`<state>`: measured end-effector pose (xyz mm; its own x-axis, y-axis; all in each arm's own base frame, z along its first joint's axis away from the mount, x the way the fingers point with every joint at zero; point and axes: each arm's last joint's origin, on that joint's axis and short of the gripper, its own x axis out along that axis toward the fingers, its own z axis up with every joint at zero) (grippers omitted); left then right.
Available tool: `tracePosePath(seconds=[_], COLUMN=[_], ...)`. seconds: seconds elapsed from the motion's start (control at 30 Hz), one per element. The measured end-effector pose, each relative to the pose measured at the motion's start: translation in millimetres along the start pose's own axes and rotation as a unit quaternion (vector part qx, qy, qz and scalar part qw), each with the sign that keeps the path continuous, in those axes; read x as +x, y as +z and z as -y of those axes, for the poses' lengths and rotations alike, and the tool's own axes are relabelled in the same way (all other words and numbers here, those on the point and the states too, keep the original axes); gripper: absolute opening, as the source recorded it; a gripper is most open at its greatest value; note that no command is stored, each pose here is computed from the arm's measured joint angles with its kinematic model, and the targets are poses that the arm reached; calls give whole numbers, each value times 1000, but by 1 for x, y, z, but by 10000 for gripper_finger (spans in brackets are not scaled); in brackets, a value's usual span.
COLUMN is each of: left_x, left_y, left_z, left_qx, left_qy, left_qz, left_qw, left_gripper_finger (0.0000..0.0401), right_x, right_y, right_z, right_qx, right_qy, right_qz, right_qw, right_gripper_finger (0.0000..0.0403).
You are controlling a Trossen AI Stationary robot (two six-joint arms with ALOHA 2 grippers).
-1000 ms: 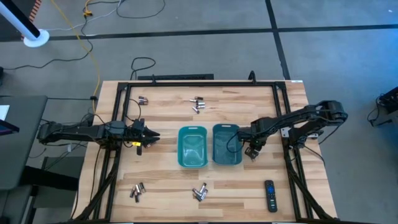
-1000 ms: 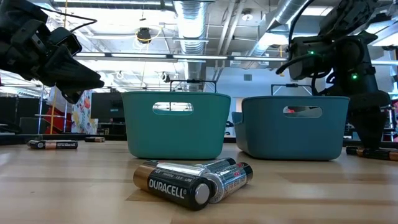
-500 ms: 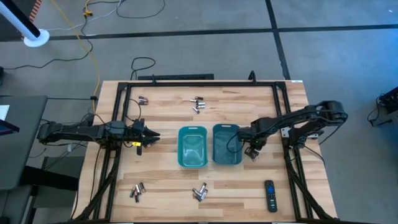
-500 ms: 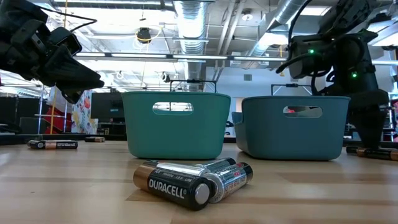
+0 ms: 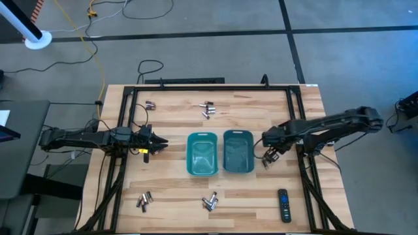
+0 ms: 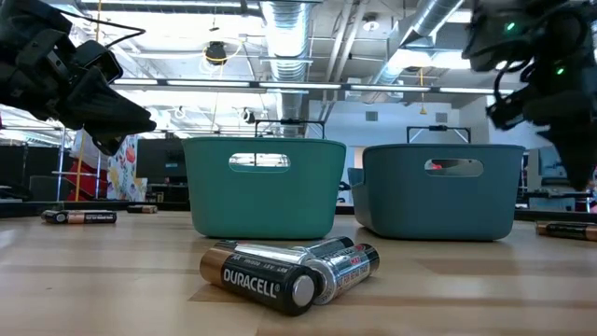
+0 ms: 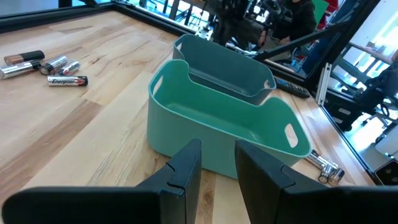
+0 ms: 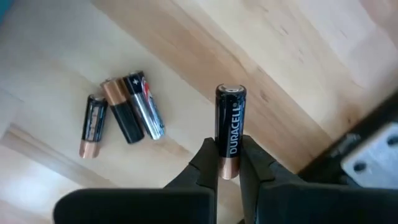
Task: Sort batteries
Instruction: Put the black battery into the blue bin
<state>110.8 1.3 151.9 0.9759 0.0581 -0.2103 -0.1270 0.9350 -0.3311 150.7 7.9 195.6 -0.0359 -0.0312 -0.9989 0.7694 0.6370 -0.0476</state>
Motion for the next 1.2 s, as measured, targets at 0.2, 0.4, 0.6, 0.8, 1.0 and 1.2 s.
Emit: tracePosePath(seconds=[0.2,0.4,0.6,0.8,1.0,1.2], left_x=[0,0,0,0,0,0], left_y=[0,0,0,0,0,0], left_z=[0,0,0,0,0,0], left_qx=[0,0,0,0,0,0], left_qy=[0,0,0,0,0,0], left_qz=[0,0,0,0,0,0], left_qw=[1000,1000,1000,1000,1000,1000], left_gripper_finger=[94,94,94,94,94,94], right_x=[-16,-51,-93,-113,-108,-81], right_y=[-15,-19,-12,11,43,77], right_z=[11,16,7,-28,-81,-114], right_qx=[38,64,59,-4,-98,-157], right_qy=[22,-3,22,40,42,53], right_qz=[29,71,133,167,179,148], right_qw=[999,995,989,985,978,975], right_gripper_finger=[39,39,39,39,38,38])
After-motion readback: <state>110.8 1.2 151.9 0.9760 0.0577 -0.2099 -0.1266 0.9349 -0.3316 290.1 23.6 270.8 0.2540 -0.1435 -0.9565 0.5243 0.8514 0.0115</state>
